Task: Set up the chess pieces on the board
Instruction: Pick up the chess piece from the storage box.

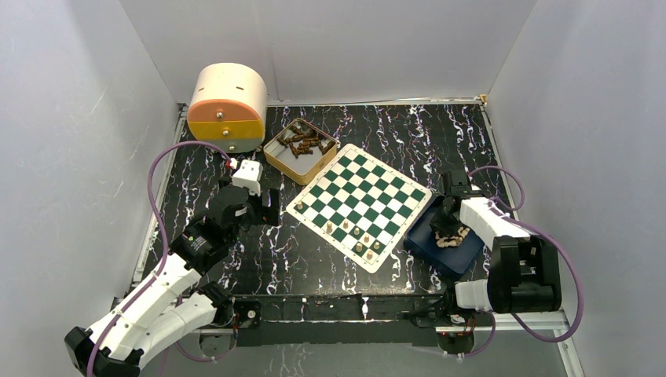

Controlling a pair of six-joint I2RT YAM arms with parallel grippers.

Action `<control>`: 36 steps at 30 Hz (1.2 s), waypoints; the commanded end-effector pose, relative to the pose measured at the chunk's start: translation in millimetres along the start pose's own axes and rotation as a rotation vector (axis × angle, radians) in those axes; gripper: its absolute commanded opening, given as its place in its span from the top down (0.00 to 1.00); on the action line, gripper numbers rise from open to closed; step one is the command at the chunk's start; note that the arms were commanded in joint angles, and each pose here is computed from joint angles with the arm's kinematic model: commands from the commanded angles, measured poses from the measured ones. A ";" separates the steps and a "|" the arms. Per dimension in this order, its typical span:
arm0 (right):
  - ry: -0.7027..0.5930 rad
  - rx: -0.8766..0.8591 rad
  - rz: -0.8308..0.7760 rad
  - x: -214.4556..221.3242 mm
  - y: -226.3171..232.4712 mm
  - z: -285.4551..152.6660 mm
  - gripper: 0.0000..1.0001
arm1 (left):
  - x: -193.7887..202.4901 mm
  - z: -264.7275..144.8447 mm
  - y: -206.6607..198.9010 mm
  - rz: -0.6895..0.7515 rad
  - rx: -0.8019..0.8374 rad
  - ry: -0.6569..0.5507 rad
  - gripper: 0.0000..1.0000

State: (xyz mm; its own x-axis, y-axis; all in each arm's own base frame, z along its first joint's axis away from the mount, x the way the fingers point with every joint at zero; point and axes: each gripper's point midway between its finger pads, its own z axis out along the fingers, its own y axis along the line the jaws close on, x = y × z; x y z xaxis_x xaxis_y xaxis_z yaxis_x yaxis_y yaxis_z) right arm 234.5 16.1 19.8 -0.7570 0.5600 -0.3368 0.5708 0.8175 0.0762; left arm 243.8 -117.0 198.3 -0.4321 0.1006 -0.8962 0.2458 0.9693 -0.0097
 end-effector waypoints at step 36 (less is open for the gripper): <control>-0.122 -0.027 0.021 -47.7 11.8 -56.6 0.80 | -6.6 -2.5 -12.2 -0.060 0.047 0.010 0.06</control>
State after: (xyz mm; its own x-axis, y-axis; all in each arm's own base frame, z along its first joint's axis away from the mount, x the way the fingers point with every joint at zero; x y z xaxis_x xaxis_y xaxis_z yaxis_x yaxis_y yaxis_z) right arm 247.6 13.3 56.3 -0.7458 0.5442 -0.3843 0.5571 0.8258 0.0882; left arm 243.1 -117.8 192.4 -0.4578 0.0899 -0.8845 0.2342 0.9719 -0.0224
